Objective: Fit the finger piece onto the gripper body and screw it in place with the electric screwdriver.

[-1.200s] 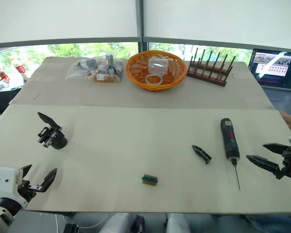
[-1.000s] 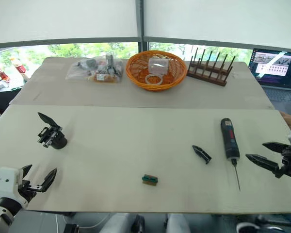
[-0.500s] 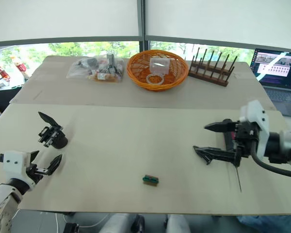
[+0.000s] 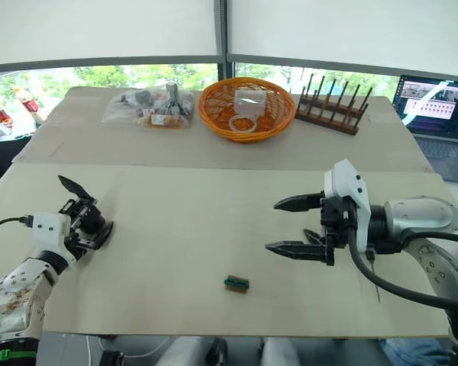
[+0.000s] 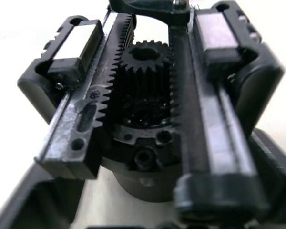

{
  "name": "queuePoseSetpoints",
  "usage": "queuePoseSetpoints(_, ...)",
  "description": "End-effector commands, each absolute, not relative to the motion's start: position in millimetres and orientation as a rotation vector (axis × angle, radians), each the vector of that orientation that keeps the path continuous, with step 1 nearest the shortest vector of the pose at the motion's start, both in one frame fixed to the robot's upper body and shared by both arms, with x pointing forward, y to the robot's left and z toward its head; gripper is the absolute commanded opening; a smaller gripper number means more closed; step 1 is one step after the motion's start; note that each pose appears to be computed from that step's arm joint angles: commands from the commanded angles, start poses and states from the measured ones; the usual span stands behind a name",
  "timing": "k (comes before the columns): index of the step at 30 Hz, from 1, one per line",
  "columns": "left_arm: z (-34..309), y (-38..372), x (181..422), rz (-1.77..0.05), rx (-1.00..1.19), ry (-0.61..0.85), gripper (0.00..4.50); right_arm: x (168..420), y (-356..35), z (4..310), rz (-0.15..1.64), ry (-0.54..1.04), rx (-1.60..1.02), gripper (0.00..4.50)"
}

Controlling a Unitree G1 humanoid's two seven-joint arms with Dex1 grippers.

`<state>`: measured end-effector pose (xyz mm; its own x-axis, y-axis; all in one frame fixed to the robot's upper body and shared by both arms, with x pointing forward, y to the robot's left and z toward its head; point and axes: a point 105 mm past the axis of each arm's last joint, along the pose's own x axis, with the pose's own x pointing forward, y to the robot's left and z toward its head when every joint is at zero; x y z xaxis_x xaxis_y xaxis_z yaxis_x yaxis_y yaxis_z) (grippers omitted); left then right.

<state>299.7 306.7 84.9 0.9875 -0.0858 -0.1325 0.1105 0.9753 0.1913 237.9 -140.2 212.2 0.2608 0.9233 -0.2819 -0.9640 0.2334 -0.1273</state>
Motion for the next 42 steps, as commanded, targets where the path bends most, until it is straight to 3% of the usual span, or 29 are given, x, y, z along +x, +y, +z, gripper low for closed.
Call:
queuePoseSetpoints(1,91,277,293,-0.137,0.21,0.063,2.38,235,-138,215,1.289,0.128,-0.3,4.5)
queuePoseSetpoints(7,121,193,290,-0.238,0.132,-0.054,2.38,231,-134,209,1.272,0.132,-0.278,4.5)
queuePoseSetpoints(11,128,139,305,-0.3,0.151,-0.062,2.38,230,-132,204,1.246,0.132,-0.27,4.5)
queuePoseSetpoints(18,127,82,333,-0.314,0.113,-0.041,2.38,241,-127,200,1.165,0.079,-0.326,4.5)
queuePoseSetpoints(21,112,76,337,-0.303,0.116,0.029,2.38,245,-127,199,1.15,0.072,-0.343,4.5)
queuePoseSetpoints(25,87,72,324,-0.382,0.118,0.098,2.38,252,-128,198,1.128,0.065,-0.368,4.5)
queuePoseSetpoints(27,83,79,320,-0.402,0.128,0.113,3.5,253,-129,198,1.121,0.061,-0.37,4.5)
queuePoseSetpoints(29,78,88,314,-0.461,0.13,0.139,4.3,255,-129,198,1.109,0.054,-0.364,4.5)
queuePoseSetpoints(30,77,92,312,-0.487,0.132,0.145,4.41,255,-129,198,1.104,0.051,-0.361,4.5)
queuePoseSetpoints(36,77,118,307,-0.707,0.164,0.18,4.41,256,-130,198,1.076,0.033,-0.364,4.5)
queuePoseSetpoints(42,86,130,321,-0.988,0.245,0.146,4.41,257,-130,202,1.049,0.01,-0.375,4.5)
